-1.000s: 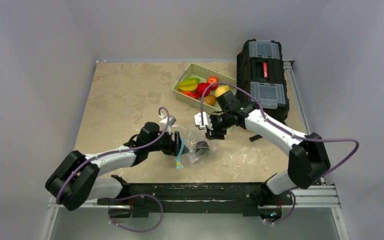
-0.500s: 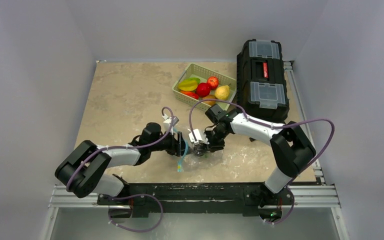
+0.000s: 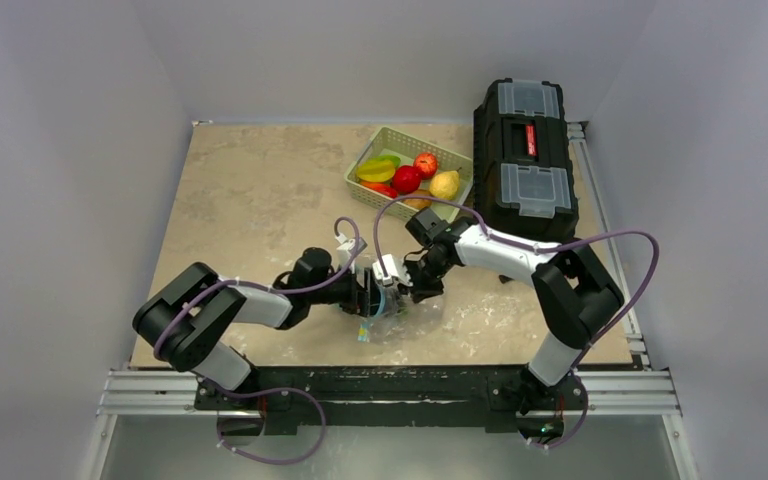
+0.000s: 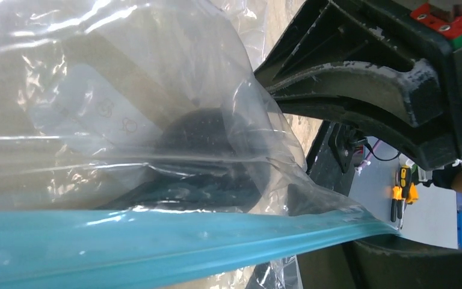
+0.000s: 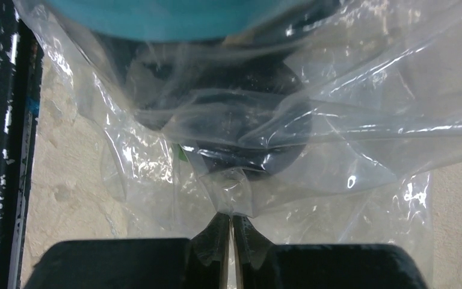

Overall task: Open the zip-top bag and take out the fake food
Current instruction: Pick up the fake fruit from the zipper food storage bag.

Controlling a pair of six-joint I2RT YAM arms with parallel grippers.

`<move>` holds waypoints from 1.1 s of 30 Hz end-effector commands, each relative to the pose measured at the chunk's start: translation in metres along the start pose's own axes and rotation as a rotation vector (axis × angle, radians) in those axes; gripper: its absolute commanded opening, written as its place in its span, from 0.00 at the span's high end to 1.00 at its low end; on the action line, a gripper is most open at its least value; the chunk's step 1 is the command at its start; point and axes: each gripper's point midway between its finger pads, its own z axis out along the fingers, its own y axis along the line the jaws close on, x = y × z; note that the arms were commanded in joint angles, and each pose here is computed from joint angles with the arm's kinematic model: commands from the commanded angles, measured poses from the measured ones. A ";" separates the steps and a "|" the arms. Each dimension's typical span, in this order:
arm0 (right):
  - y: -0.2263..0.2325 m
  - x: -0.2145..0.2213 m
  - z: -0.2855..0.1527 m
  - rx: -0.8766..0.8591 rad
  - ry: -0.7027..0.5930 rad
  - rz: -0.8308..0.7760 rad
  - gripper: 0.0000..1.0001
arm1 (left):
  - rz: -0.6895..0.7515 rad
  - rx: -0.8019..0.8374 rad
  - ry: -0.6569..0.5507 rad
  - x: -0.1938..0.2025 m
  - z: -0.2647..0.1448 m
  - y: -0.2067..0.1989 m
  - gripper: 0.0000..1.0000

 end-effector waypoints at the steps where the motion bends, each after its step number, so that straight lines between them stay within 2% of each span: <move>1: -0.002 -0.036 -0.005 -0.022 -0.129 -0.019 1.00 | 0.031 0.029 -0.062 -0.020 0.007 -0.012 0.21; 10: 0.007 -0.056 -0.005 -0.100 -0.223 0.000 1.00 | -0.016 0.098 -0.149 -0.031 0.010 -0.019 0.22; 12: 0.006 -0.057 -0.006 -0.094 -0.227 0.005 0.99 | -0.042 0.106 -0.161 -0.030 0.011 -0.017 0.26; 16: 0.003 -0.055 -0.011 -0.064 -0.217 -0.001 0.89 | -0.080 0.105 -0.178 -0.027 0.012 -0.010 0.43; 19: 0.004 -0.055 -0.014 -0.054 -0.216 -0.008 0.83 | -0.085 0.096 -0.182 -0.027 0.012 -0.007 0.52; 23: 0.005 -0.054 -0.016 -0.048 -0.208 -0.015 0.75 | -0.075 0.079 -0.177 -0.027 0.011 -0.005 0.55; 26: 0.005 -0.053 -0.020 -0.040 -0.201 -0.025 0.72 | -0.074 0.057 -0.174 -0.026 0.010 -0.002 0.63; 30: 0.007 -0.055 -0.033 -0.028 -0.218 -0.049 0.65 | -0.071 0.020 -0.169 -0.023 0.007 0.004 0.64; 33: 0.011 -0.059 -0.043 -0.015 -0.238 -0.083 0.55 | -0.061 -0.004 -0.165 -0.022 0.005 0.007 0.64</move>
